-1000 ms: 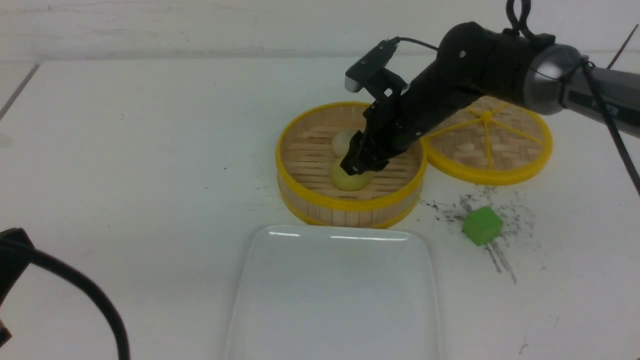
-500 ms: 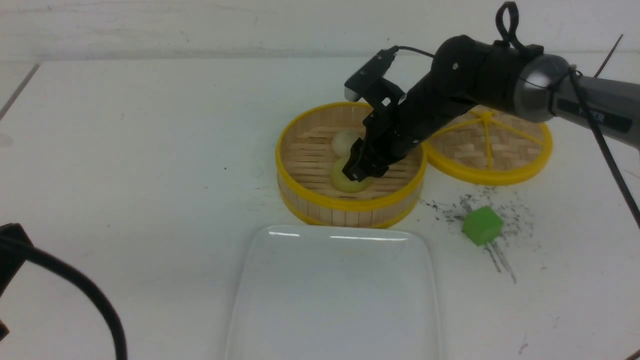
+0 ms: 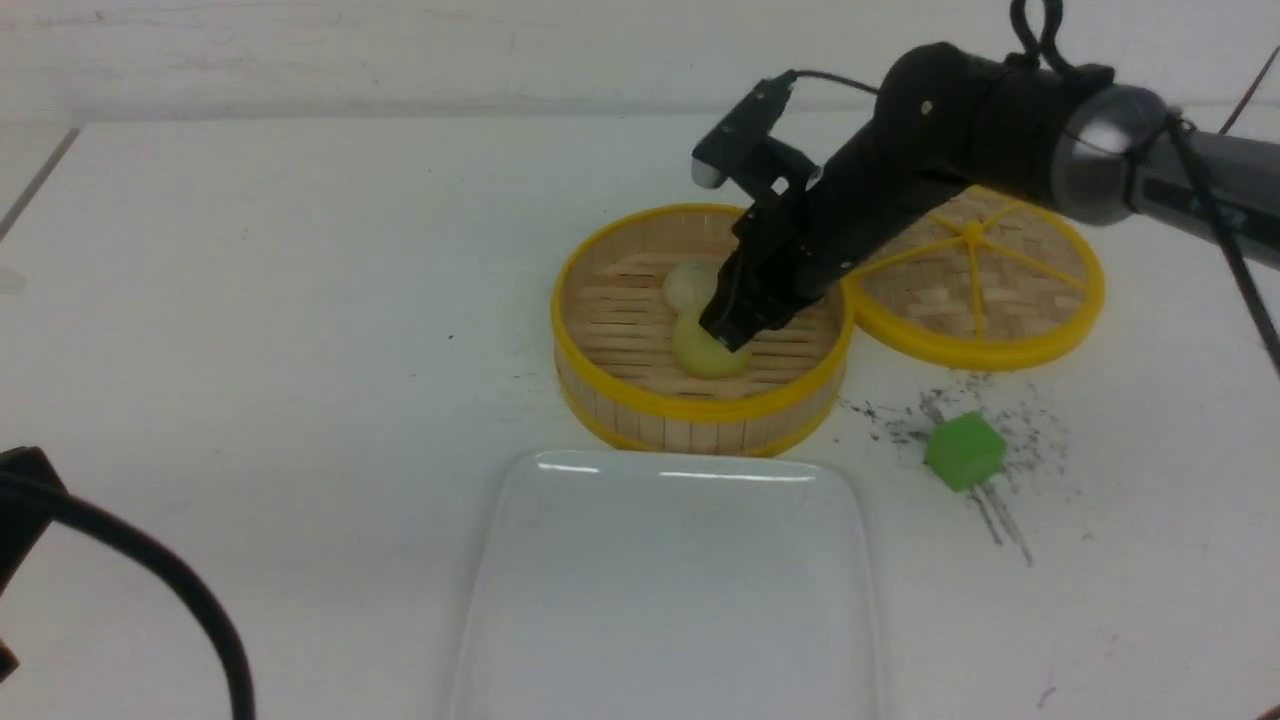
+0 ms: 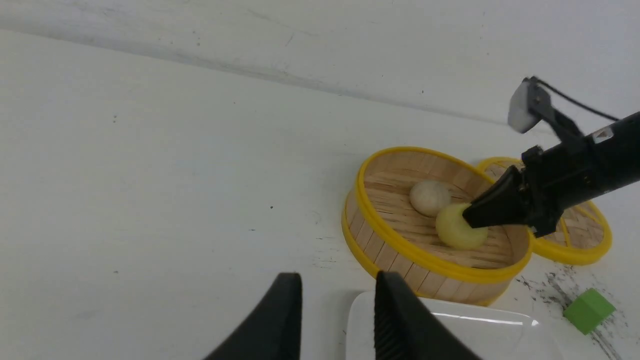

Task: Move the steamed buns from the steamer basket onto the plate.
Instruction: Use the right arm to put the steamed stuffed bun into the plate

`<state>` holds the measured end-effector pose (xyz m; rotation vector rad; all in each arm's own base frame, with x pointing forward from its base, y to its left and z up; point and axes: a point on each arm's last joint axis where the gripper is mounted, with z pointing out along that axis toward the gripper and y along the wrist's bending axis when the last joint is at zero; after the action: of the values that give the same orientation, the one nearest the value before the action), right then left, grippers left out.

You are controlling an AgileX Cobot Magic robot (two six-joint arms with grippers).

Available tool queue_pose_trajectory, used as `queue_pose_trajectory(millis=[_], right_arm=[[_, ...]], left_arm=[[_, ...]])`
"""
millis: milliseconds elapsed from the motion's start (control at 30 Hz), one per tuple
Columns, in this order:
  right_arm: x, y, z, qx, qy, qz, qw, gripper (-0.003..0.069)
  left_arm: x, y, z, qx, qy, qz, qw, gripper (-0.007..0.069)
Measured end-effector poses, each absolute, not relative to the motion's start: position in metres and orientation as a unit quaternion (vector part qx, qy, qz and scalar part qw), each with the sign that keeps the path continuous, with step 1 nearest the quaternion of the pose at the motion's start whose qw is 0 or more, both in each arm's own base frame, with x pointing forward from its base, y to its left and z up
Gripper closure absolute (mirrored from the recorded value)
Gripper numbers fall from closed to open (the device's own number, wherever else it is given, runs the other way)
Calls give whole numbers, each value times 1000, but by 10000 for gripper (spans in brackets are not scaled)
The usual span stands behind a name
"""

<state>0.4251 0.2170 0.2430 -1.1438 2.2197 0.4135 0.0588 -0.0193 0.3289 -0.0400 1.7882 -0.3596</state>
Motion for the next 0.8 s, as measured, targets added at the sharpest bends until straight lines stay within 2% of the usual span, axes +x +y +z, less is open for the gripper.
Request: queue_pose_trajectory(millis=[33,67,133,267,367,467,500,600,700,800], right_arm=[[422,216,256,-431,832,155,313,641],[422,216,256,-431,832,155,313,641],[408,208,299,-430,817,153,352,641],[381,197,354,-433,799,157,386,641],[352,187,382,-439,804,175,361,640],[337,182,392,-442,810,186,339,640],[323,177,398,-454,815,194,305,640],[311,174,398,-460,819,200,279,639],[305,171,388,-454,829,204,257,639],[298,169,361,-445,844,212,210,638]], left_arm=[[59,-19,329,-17,775,-156,612,385],[59,-19,329,-17,775,-156,612,385],[59,-19,329,-17,775,-156,612,385],[59,-19,329,-17,775,-156,612,385],[59,-19,329,-17,775,-156,612,385],[59,-19,329,-17,775,-156,612,385],[59,-19,329,-17,775,-156,612,385],[59,-19,329,-17,775,-156,612,385],[59,-19,329,-17,775,-156,612,385],[59,-19,329,-17,775,-156,612,385]])
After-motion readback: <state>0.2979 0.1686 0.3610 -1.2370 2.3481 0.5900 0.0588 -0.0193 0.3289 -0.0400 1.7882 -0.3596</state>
